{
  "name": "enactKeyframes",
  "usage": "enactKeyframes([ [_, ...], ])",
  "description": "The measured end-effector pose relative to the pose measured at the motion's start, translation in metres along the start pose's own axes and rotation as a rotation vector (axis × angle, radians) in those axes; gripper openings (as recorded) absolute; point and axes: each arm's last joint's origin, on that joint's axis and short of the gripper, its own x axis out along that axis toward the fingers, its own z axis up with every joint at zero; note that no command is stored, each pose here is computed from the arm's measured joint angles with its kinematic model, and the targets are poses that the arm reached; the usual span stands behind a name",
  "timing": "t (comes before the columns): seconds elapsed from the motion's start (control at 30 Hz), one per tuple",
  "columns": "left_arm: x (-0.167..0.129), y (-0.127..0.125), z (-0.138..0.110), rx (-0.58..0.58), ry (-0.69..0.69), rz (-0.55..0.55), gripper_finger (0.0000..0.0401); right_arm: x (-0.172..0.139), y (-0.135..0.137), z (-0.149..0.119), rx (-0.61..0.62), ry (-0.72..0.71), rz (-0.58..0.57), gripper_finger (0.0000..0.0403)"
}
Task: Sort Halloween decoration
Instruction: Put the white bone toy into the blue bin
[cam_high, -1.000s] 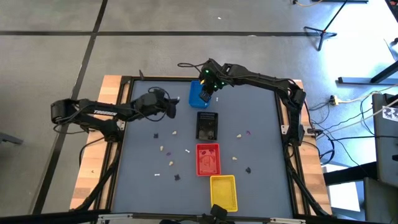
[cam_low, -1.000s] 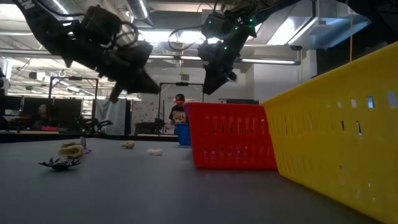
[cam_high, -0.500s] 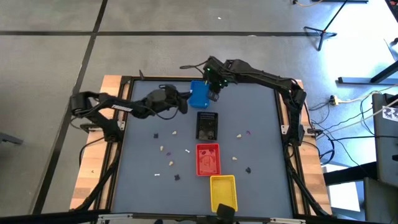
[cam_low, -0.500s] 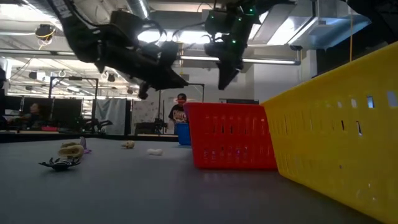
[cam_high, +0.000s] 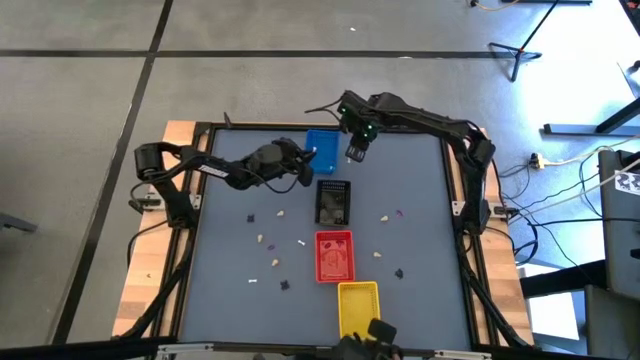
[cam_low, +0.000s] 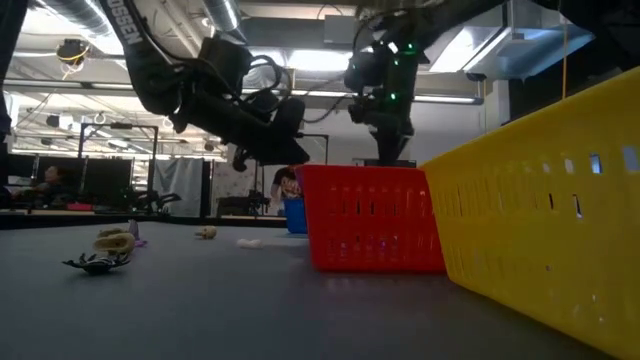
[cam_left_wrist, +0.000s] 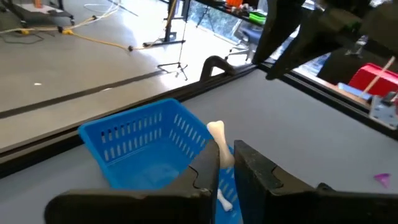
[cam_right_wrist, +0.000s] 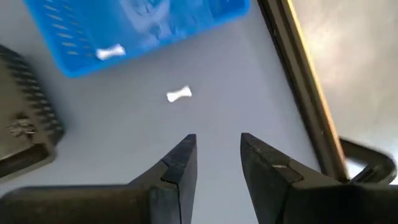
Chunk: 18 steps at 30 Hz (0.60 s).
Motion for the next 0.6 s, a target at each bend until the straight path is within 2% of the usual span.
enactKeyframes([
  [0.4, 0.0, 0.001, 0.0, 0.002, -0.003, 0.021, 0.0089, 0.037, -0.004, -0.011, 0.154, -0.013, 0.001, 0.0122],
  [0.6, 0.0, 0.001, 0.0, 0.001, -0.002, 0.021, 0.0102, 0.053, 0.004, -0.016, 0.149, -0.037, 0.03, 0.0122],
])
